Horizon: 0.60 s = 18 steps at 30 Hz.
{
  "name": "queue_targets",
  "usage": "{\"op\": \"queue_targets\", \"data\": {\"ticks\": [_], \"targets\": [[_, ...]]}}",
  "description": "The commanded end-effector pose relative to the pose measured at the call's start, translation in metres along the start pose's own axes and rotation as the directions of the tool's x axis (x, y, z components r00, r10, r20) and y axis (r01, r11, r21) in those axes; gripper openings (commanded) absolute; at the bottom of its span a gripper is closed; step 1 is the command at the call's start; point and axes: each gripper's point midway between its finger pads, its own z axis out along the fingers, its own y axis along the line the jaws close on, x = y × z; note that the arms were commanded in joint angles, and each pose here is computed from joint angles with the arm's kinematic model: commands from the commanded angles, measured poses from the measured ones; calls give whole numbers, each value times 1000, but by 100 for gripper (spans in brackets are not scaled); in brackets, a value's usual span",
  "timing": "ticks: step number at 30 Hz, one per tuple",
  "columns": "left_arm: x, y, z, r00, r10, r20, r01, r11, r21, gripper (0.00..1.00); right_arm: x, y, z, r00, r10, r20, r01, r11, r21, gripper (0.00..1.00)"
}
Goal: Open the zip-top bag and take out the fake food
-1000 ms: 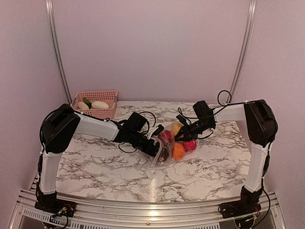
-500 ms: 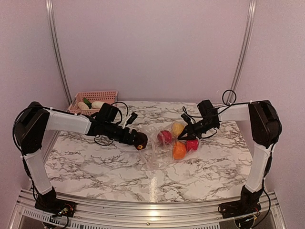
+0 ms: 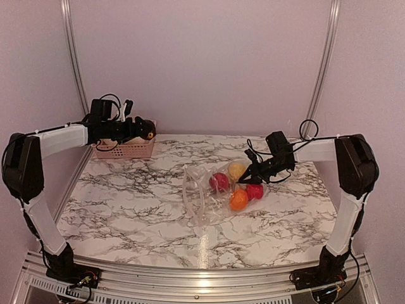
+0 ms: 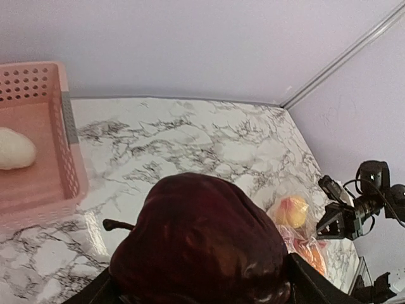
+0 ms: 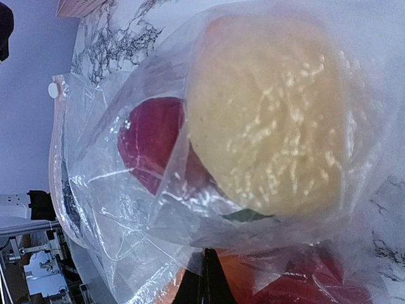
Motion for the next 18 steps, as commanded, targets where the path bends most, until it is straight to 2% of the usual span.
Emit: {"op": "queue_targets", "data": {"ticks": [1,4,7,12,18], "targets": [[-48,69,-10,992,-85,90,103,971,-216,57,-14,11,-6,998,11,60,-10,1000,-9,0],[-70,111,-17,986,-102,128,139,936,-324,58,-16,14,1,998,18,53,-18,1000,11,0],[-80,136,-19,987,-67,144,121,906,-405,61,-18,26,12,999,11,43,-12,1000,18,0],[-81,192,-15,989,-79,127,135,830,-542,63,-20,48,32,999,18,28,-18,1000,-5,0],[-71,227,-2,993,-83,83,116,783,-611,67,-30,58,32,999,2,39,-2,1000,-2,0]]}}
